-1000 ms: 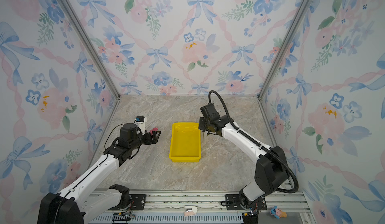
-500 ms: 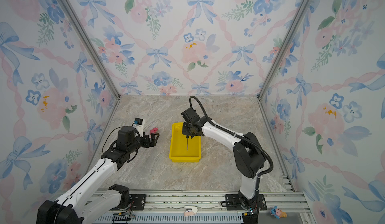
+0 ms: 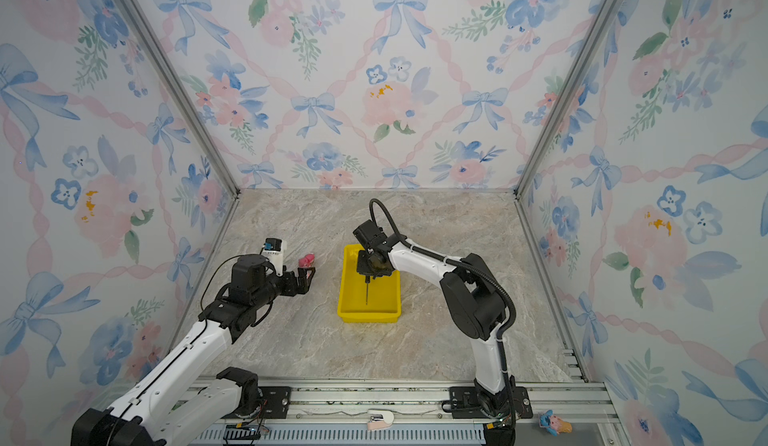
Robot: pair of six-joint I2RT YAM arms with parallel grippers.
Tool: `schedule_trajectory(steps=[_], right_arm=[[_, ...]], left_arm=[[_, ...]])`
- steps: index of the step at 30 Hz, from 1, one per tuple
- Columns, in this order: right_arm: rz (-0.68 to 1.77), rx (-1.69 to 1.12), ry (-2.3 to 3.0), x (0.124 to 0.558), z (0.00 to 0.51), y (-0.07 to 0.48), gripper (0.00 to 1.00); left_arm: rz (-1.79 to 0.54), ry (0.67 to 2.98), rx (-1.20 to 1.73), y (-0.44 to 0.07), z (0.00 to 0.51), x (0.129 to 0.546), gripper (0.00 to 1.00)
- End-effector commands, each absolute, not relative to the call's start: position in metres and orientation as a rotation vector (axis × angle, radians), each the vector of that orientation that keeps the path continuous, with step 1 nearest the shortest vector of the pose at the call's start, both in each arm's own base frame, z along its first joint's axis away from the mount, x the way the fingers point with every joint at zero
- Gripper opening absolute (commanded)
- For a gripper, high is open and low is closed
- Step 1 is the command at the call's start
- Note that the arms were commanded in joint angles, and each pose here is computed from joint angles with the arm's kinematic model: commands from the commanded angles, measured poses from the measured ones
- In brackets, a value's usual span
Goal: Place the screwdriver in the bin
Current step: 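Carry the screwdriver with the right gripper over the yellow bin and lower it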
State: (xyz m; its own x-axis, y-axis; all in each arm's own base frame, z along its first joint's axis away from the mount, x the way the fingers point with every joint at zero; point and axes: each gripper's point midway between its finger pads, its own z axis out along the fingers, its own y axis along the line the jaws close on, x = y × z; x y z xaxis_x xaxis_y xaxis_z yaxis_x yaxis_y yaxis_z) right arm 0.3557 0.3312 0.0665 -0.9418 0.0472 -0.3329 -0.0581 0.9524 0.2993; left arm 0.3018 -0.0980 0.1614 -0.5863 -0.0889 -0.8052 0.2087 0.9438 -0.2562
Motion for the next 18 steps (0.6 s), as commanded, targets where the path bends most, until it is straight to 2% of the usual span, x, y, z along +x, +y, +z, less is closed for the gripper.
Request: schedule_trajectory(steps=[1, 18], right_arm=[[0.449, -0.015, 2.775, 0.354, 0.062, 0.341, 0.00], [0.355, 0.012, 2.830, 0.349, 0.030, 0.329, 0.00]], left_arm=[[-0.392, 2.168, 0.075, -0.094, 0.158, 0.300, 0.97], [-0.381, 2.161, 0.069, -0.091, 0.159, 0.299, 0.98]])
